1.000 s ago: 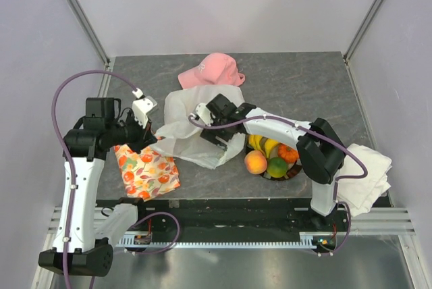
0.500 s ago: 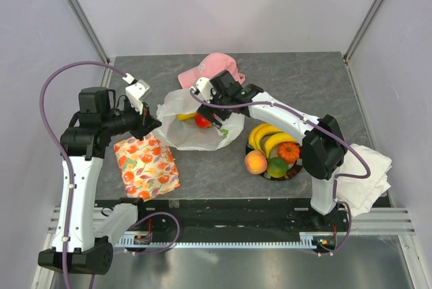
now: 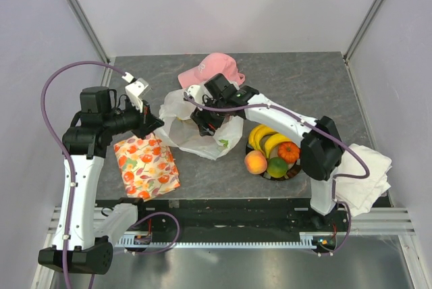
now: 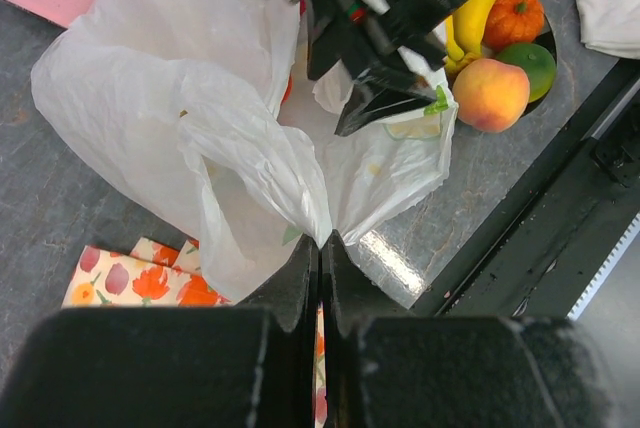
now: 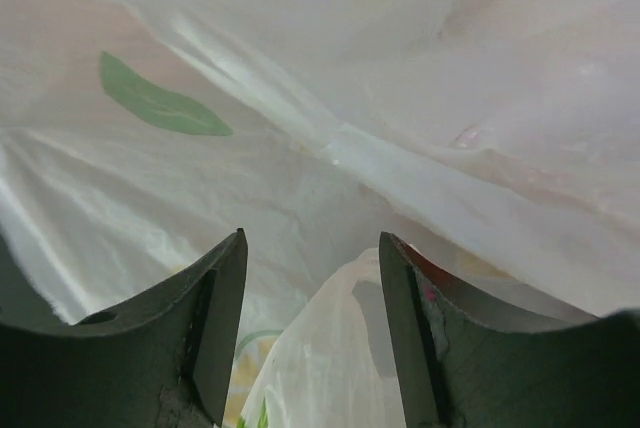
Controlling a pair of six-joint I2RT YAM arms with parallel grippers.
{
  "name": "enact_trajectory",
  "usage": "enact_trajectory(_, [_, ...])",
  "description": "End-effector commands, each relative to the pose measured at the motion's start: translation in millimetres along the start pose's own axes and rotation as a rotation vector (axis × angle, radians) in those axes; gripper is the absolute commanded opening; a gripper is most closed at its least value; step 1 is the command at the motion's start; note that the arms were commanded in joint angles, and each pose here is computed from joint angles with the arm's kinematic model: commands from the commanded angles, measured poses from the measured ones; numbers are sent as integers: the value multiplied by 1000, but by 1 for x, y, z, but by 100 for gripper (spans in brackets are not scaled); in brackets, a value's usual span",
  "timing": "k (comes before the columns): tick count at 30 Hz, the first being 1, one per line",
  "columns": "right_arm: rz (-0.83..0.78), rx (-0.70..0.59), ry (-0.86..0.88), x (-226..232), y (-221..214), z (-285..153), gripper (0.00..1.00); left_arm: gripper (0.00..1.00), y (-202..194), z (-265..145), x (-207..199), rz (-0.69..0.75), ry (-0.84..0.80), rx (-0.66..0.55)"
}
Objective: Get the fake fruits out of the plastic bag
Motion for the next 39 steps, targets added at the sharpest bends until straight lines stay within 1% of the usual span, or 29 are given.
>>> enact_trajectory(1, [29, 18, -26, -9, 1, 12, 63, 1, 9, 0, -2, -3, -19, -39])
enact_trajectory(2, [41, 39, -43, -13, -4, 20, 63, 2, 8, 1, -2, -3, -20, -37])
enact_trajectory(3, [60, 52, -110, -21, -5, 22, 66, 1, 8, 1, -2, -5, -20, -37])
enact_trajectory(5, [76, 61, -175, -31, -8, 27, 75, 2, 8, 1, -2, -3, -17, -36])
enact_trajectory(6, [86, 54, -236, -39, -6, 27, 81, 2, 7, 0, -2, -2, -17, -36])
enact_trajectory(8, [109, 47, -273, -46, -3, 32, 88, 2, 6, 1, -1, -5, -14, -31])
enact_trajectory(10, [128, 40, -312, -54, 1, 34, 91, 1, 4, 2, -1, -7, -16, -27])
enact_trajectory(12, [140, 58, -317, -59, -3, 45, 93, 2, 4, 3, -1, -12, -22, -25])
enact_trajectory(15, [159, 71, -330, -66, -6, 59, 95, 2, 4, 3, 0, -15, -20, -23])
enact_trajectory(16, [166, 94, -325, -68, -13, 68, 95, 2, 4, 4, 0, -15, -20, -23])
enact_trajectory(22, [185, 126, -316, -74, -26, 89, 95, 1, 3, 4, 1, -19, -16, -20])
enact_trajectory(30, [182, 42, -333, -85, -8, 96, 94, 2, 0, 5, 2, -32, -13, -13])
enact_trajectory(31, [184, 43, -334, -86, -9, 99, 94, 2, -1, 5, 2, -33, -15, -13])
enact_trajectory(32, [184, 42, -334, -86, -8, 100, 98, 1, 0, 5, 2, -32, -15, -15])
enact_trajectory(39, [175, 23, -326, -89, -3, 107, 98, 2, -2, 5, 3, -41, -14, -9])
Point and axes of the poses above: each gripper's point midway between its finger pads, its own z axis out along the fingers, its own x axis along the line the jaws close on, y = z × x, the point moved 6 cm from there along -z, back along the fingers, and after that the axes turned 1 degree about z, right-handed, at the moved point
